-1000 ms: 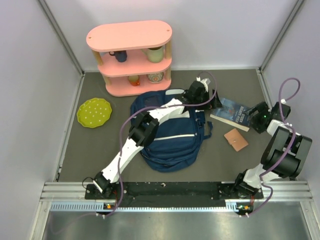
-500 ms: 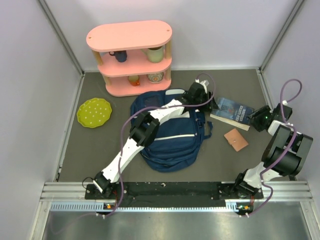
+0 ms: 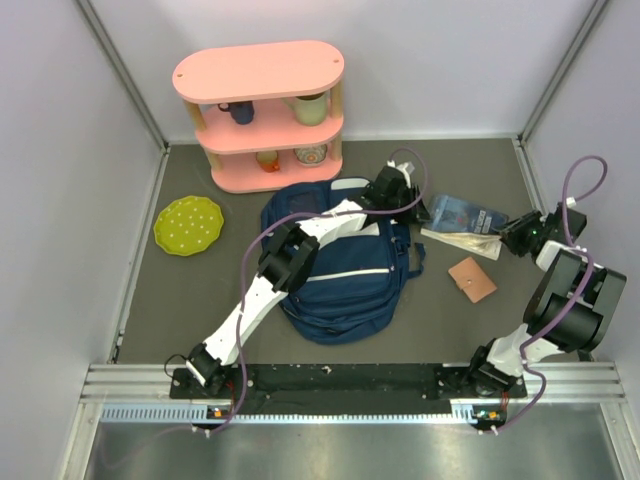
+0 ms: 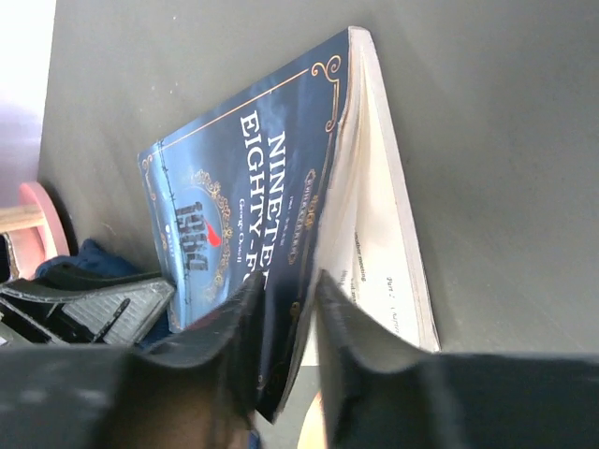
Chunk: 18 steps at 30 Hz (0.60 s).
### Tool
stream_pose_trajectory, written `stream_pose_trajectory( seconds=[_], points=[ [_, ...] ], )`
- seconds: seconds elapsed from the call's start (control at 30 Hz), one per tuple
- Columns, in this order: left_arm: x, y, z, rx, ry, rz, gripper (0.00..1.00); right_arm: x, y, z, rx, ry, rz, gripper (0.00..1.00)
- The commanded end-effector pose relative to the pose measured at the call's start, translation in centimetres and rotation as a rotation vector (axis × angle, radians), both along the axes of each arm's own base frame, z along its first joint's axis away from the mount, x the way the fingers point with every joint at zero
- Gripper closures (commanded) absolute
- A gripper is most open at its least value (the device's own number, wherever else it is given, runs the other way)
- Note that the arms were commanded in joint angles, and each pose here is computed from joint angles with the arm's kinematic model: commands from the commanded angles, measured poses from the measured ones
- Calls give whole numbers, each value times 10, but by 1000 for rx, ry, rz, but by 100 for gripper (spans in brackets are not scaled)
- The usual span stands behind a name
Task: Pack the student bag
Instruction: Pick up the book from the center of the board.
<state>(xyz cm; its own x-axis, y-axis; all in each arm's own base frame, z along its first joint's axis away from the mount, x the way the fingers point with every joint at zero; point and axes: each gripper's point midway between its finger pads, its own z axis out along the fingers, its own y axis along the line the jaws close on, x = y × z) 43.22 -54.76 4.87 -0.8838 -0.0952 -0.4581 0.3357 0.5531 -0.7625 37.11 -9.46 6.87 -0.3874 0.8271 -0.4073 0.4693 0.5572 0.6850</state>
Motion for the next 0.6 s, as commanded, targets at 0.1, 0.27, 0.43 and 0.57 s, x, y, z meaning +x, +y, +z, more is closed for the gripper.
stream_pose_trajectory(
  seconds=[0.1, 0.27, 0.43, 0.57],
  points=[
    [-32, -22, 66, -125, -30, -107, 68, 1, 10, 0, 34, 15, 30, 100],
    [-30, -11, 106, -125, -126, -99, 46, 4, 5, 36, -14, -59, 17, 100],
    [-31, 18, 185, -112, -306, -64, 23, 7, 14, 107, -29, -212, 58, 100],
    [-48, 58, 253, -100, -443, -14, 18, 3, 33, 157, -5, -322, 147, 100]
  ],
)
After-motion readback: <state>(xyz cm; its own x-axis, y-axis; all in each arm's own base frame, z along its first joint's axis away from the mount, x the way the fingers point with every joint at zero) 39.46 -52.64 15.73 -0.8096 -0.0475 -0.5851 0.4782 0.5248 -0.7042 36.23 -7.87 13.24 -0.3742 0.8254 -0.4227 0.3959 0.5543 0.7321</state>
